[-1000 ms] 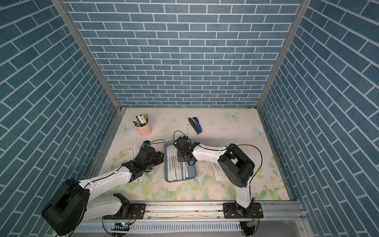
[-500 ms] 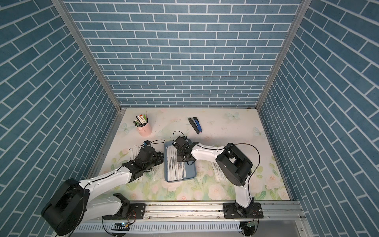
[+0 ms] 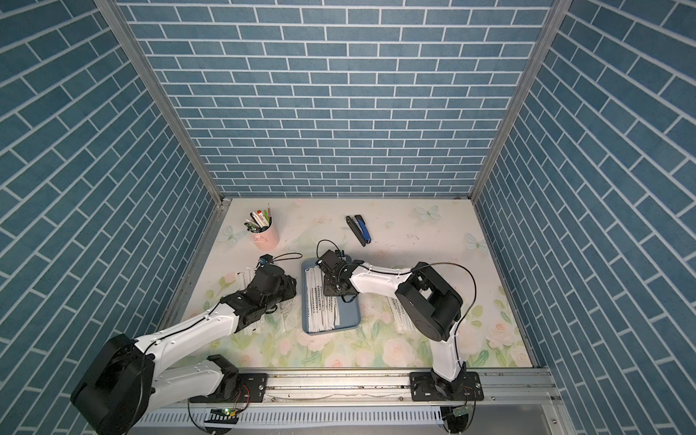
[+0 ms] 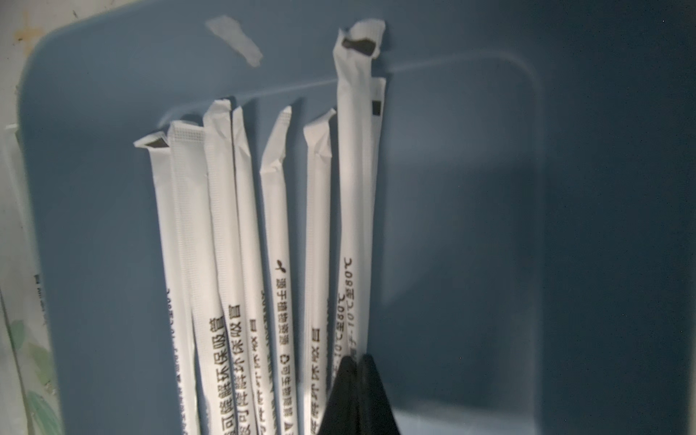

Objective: Put the straws into the storage box
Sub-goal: Place the straw in the storage box, then pick up the straw from the center of the board.

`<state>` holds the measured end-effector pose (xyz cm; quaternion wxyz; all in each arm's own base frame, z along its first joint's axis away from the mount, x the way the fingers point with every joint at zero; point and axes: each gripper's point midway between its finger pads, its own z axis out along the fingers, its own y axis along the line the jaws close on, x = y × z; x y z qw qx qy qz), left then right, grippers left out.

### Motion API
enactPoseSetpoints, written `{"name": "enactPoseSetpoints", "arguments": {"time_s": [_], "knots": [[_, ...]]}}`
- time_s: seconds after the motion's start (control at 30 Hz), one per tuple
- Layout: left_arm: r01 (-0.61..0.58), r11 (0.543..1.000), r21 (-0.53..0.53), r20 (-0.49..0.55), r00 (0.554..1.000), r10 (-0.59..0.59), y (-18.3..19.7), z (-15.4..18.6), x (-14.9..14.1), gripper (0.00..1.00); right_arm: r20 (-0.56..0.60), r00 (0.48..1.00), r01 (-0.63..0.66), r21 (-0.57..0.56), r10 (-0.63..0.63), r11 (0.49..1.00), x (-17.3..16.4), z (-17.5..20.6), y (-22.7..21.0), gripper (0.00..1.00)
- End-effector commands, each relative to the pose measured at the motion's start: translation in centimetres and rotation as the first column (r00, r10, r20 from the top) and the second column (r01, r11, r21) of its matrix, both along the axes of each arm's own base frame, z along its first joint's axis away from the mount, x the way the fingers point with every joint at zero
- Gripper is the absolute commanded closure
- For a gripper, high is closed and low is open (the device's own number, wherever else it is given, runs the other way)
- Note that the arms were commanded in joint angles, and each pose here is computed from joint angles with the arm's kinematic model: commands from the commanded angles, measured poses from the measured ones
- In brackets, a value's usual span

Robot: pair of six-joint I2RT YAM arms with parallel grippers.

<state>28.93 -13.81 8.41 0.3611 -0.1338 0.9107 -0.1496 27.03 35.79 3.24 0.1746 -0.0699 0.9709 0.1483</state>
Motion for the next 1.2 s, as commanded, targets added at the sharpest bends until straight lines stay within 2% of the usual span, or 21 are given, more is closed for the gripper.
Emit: {"name": "enactPoseSetpoints", "arguments": {"time_s": [0.0,0.13,0.33,0.43,0.63,0.97,1.17], "knots": [[-0.022,0.998,0.067,-0.028,0.999,0.024,1.3,-0.3,-0.4,0.56,0.001,0.999,0.044,-0.016,-0.044,0.999,0.3,0.0,-0.8,0.91],[-0.041,0.996,0.079,-0.052,0.998,0.045,2.3,-0.9,-0.4,0.57,0.017,0.999,0.04,-0.007,-0.04,0.999,0.4,0.7,-0.7,0.84],[-0.048,0.993,0.11,-0.117,0.991,0.06,3.9,-1.8,0.1,0.6,0.057,0.998,-0.009,0.021,0.008,1.0,0.6,3.9,-0.5,0.66],[-0.048,0.99,0.134,-0.18,0.981,0.072,4.7,-2.6,-0.1,0.61,0.08,0.997,-0.027,0.02,0.025,0.999,0.8,5.3,-0.8,0.62],[-0.048,0.988,0.147,-0.263,0.961,0.086,5.9,-4.4,-0.6,0.63,0.128,0.992,-0.009,0.008,0.008,1.0,1.8,6.8,-2.1,0.6],[0.003,0.985,0.173,-0.312,0.949,0.051,5.4,-5.8,0.1,0.68,0.157,0.988,0.006,-0.004,-0.006,1.0,2.3,6.8,-3.1,0.6],[0.023,0.97,0.241,-0.403,0.912,0.079,6.2,-7.0,-0.6,0.73,0.177,0.984,0.026,0.006,-0.027,1.0,2.6,7.1,-3.6,0.6]]}}
